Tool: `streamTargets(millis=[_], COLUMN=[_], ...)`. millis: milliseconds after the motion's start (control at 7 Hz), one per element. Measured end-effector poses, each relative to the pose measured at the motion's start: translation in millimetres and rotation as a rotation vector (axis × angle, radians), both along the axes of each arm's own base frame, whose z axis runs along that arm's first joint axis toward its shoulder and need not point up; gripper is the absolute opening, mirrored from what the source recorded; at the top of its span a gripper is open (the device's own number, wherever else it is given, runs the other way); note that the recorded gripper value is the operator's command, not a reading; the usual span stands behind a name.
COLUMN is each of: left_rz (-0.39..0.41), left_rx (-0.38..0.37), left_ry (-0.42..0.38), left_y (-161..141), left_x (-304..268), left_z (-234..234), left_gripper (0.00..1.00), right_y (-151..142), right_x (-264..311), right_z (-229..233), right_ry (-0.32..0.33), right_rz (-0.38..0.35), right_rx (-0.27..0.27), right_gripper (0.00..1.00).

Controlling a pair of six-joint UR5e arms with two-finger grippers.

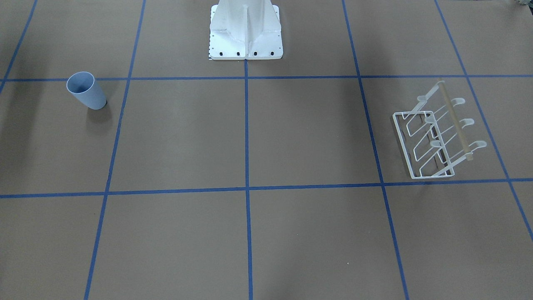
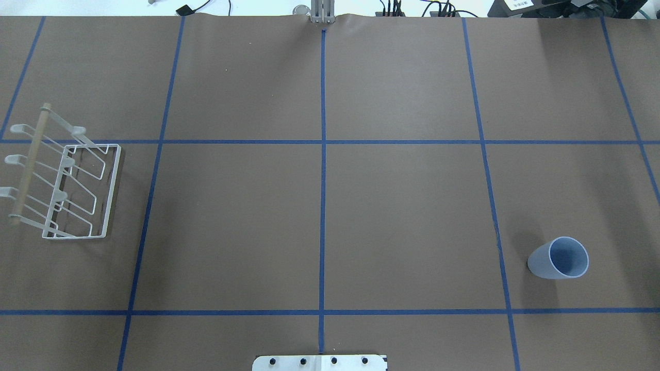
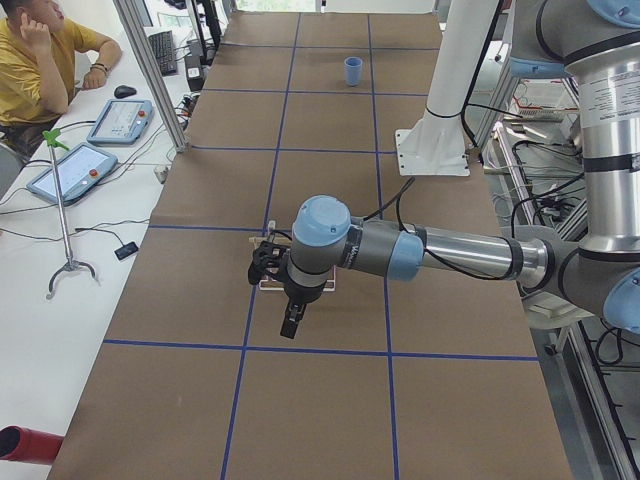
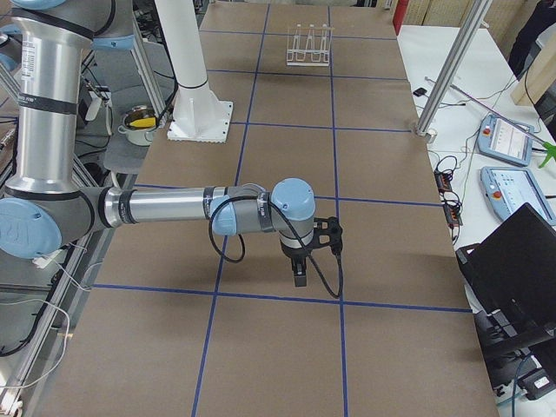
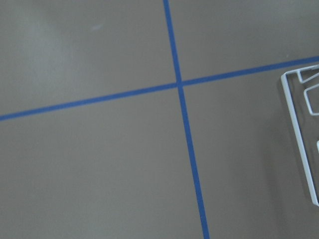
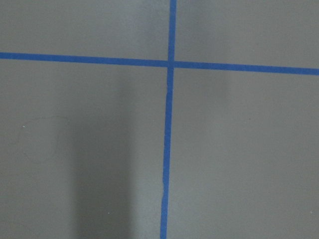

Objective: Hang cup on cup holder

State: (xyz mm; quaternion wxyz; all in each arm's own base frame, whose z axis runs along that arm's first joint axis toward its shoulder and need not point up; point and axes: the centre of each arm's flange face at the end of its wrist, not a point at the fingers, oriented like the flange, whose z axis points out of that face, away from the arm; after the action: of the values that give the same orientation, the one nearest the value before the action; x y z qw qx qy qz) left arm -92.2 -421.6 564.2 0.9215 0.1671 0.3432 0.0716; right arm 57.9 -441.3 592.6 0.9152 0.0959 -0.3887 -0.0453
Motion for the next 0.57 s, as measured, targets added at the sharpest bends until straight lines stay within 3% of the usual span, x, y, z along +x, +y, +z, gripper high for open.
streamTargets(millis=[286, 571], left_rz=[0.031, 0.065], left_rx=[0.069, 0.125], left_ry=[0.087, 0.135], left_y=[-5, -8], left_x=[7, 17], left_z=[-17, -29], left_gripper=[0.98, 0.98], right_y=[-8, -13], right_x=[-8, -42], right_z=[-19, -39], right_ry=[-0.06, -0.089], right_rz=[-0.024, -0.064], right_rx=[0.126, 0.182], right_gripper=[1.0, 1.0])
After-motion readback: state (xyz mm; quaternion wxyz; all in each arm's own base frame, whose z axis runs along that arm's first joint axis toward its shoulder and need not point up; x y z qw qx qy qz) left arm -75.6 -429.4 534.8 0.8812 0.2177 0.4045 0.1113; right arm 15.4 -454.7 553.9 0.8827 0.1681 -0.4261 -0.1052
